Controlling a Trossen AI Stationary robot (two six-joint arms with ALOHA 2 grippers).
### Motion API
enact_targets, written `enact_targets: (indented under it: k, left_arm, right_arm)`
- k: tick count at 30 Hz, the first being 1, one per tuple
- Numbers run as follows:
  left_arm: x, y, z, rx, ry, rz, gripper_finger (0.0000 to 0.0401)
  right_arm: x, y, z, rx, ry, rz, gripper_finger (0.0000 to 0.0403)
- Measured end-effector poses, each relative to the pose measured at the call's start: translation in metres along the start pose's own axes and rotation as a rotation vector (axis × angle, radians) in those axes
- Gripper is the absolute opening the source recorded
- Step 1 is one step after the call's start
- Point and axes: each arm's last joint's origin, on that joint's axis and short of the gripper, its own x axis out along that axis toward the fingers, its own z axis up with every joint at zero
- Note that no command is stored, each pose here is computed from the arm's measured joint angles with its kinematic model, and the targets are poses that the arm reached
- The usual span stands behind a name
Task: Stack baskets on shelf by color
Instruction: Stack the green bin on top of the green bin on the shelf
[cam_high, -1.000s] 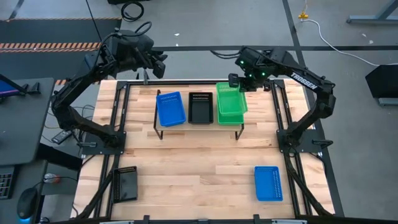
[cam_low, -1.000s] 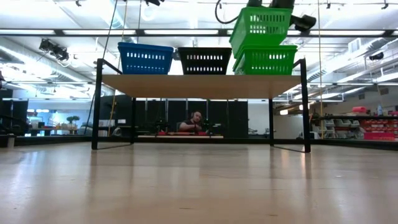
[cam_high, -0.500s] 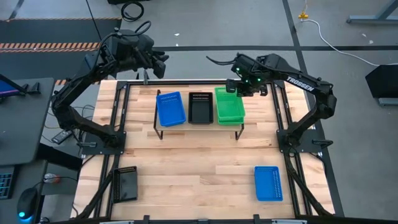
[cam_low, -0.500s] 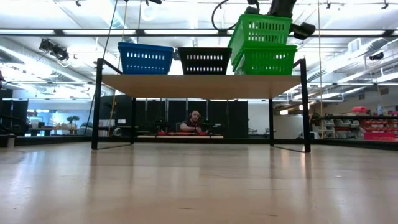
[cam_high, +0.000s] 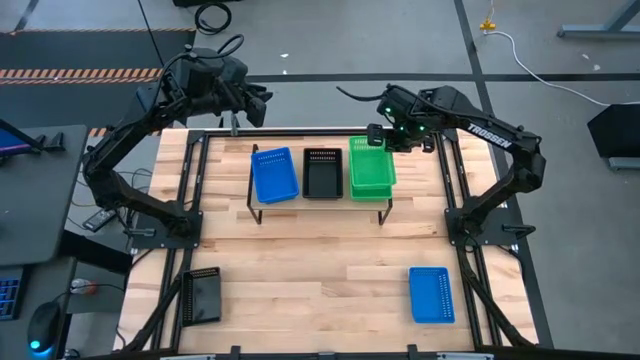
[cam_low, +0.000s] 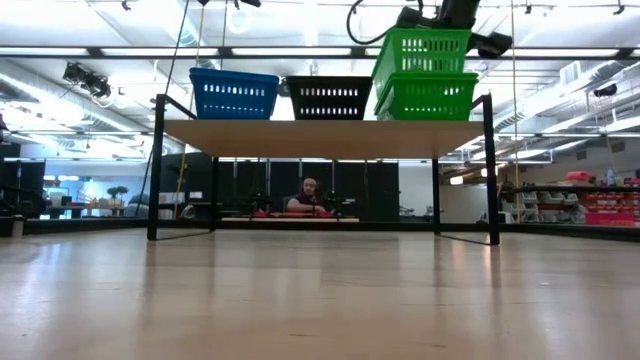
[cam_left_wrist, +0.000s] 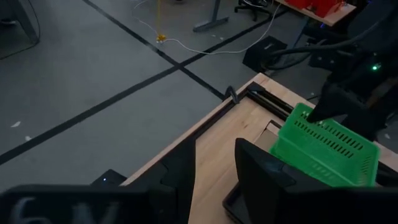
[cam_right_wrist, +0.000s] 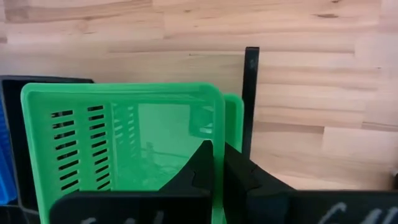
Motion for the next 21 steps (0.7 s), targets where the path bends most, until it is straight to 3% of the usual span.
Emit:
enact_targets:
  k: [16,21]
  left_arm:
    - [-0.001,-0.008,-0.002,0.011,0.006,-0.03,0.0119]
    - [-0.001,-0.008,-0.002,0.012,0.009,-0.03,0.0119]
  right_arm:
    - [0.015,0.001,-0.002,0.001,0.031,-0.051,0.0017]
    - [0.03,0.0,-0.004,0.027,0.079,-0.049,0.0038]
